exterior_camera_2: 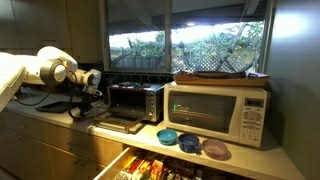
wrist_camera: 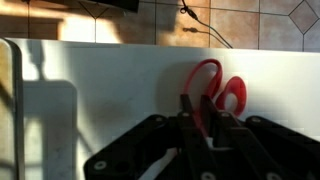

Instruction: Remove the red scissors from the wire tray of the oven

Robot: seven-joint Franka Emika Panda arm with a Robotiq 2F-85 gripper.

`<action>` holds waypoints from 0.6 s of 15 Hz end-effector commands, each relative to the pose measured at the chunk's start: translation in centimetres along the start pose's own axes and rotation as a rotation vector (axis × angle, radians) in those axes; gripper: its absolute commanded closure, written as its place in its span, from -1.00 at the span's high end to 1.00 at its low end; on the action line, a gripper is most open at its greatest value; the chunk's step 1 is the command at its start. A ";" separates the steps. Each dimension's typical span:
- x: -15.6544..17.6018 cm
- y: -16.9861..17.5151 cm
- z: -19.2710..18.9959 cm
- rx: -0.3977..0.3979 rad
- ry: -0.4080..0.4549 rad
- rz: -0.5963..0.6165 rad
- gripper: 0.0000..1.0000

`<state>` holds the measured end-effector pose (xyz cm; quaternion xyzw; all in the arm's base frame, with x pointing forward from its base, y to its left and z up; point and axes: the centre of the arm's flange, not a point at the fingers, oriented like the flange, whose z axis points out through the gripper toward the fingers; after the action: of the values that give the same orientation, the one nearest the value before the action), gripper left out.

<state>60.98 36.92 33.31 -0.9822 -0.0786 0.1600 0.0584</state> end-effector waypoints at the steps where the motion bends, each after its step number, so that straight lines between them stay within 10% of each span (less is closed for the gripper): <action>1: -1.1 -1.1 -3.7 -0.012 0.028 -0.009 0.00; 9: -13.1 -5.8 -17.7 -0.039 0.310 -0.404 1.00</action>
<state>57.14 39.15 51.69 -0.9747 -0.2040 0.0270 0.0873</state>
